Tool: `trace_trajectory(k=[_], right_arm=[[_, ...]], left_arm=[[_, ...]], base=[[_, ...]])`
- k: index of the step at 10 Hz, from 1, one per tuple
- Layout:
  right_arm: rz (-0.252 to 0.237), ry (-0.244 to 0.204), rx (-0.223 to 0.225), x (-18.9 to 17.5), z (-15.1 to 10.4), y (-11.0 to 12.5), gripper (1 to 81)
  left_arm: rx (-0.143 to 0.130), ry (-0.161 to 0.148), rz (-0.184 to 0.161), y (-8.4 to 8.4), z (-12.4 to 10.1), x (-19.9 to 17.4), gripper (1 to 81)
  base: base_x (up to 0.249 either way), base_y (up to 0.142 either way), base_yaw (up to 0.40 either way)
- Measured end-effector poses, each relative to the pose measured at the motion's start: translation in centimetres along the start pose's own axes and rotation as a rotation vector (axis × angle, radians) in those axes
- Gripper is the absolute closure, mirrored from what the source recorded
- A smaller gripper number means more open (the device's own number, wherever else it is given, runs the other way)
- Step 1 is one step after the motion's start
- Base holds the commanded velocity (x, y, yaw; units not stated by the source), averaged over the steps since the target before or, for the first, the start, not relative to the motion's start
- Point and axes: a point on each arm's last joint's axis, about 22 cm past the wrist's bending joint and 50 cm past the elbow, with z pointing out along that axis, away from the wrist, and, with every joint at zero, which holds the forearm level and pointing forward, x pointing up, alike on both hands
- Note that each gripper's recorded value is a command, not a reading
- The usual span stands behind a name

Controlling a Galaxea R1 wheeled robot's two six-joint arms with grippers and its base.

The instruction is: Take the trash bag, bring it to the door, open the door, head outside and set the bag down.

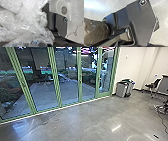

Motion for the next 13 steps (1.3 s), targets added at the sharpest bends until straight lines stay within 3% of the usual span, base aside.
trace_trajectory(k=[13], right_arm=[[-0.005, 0.000, 0.000, 0.02, 0.00, -0.01, 1.0]], left_arm=[[-0.002, 0.000, 0.000, 0.19, 0.10, -0.01, 81.1]], base=[[0.133, -0.061, 0.000]])
